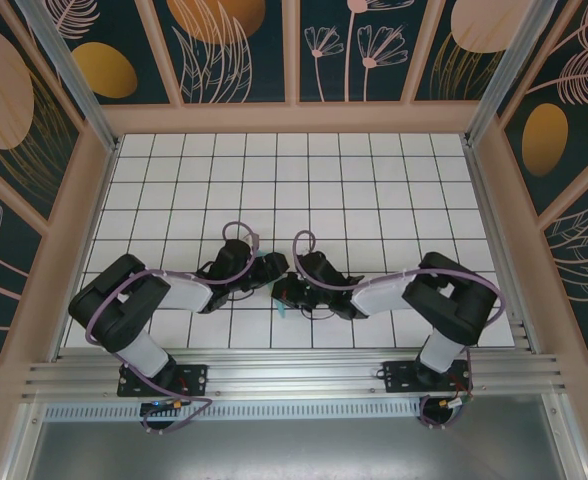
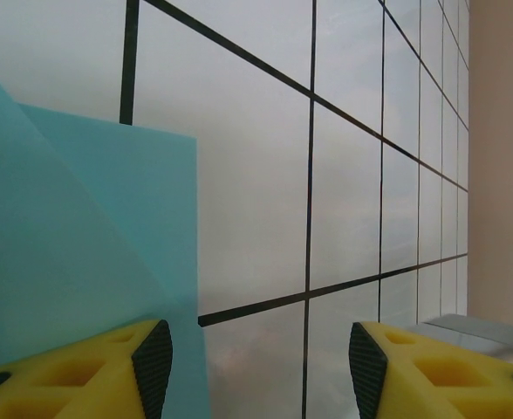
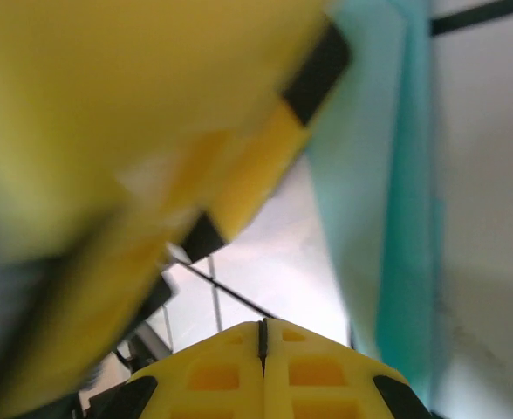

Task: Fold a paper plane with a square sheet of paper (pick it up from the middle)
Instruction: Perform the fifth fold on the wing at the bottom-center of the table.

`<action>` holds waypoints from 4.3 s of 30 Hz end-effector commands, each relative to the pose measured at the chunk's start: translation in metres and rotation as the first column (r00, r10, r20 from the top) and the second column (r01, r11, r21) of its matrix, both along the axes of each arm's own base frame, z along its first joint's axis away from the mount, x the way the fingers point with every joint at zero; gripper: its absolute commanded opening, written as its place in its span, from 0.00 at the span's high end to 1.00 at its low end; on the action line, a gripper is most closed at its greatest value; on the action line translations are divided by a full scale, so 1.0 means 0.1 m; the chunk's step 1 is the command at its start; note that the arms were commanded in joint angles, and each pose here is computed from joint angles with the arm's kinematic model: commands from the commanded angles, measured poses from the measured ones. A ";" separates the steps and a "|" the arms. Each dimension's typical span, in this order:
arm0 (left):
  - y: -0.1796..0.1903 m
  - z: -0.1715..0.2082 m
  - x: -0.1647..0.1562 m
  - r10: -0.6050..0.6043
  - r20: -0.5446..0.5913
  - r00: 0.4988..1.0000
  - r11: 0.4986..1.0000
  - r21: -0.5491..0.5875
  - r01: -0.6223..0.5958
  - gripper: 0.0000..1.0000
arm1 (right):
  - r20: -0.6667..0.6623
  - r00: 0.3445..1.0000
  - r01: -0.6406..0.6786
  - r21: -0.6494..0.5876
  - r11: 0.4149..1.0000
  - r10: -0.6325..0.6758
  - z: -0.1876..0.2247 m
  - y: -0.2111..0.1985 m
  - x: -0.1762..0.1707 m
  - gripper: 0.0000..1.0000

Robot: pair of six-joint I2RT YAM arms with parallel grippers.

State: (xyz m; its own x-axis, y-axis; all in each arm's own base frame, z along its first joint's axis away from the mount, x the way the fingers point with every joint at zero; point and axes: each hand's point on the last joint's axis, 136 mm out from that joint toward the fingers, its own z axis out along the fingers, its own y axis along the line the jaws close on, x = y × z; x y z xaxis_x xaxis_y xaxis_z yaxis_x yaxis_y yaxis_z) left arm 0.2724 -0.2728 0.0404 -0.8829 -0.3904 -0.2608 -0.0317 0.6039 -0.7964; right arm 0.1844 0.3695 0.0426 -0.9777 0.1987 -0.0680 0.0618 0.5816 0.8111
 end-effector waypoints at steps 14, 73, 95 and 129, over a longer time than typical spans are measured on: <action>0.07 0.03 -0.05 -0.064 0.055 0.996 0.994 0.095 0.058 0.37 | -0.214 0.977 -0.079 -0.337 0.938 0.006 -0.92 -0.57 -0.46 0.94; 0.44 -0.18 0.57 -0.146 0.105 0.984 0.981 0.143 0.131 0.33 | -0.264 0.964 -0.129 -0.393 0.911 0.022 -1.05 -0.87 -0.60 1.00; 0.50 -0.18 0.78 -0.105 0.074 0.992 0.977 0.195 0.089 0.32 | -0.264 0.964 -0.122 -0.396 0.910 0.015 -1.07 -0.90 -0.59 1.00; 0.46 0.80 0.52 -0.121 0.204 0.972 0.993 0.013 0.121 0.46 | -0.215 0.974 -0.146 -0.352 0.925 0.072 -0.92 -0.61 -0.40 1.00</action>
State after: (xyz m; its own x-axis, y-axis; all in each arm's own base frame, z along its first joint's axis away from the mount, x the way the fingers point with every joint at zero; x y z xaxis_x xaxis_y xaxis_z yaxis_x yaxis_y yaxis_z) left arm 0.3487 -0.2236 0.1393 -0.7982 -0.2896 -0.5282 0.2479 0.6412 -0.7262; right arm 0.1760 0.3595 0.0143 -0.9945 0.0954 -0.0435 0.0326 0.6751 0.7370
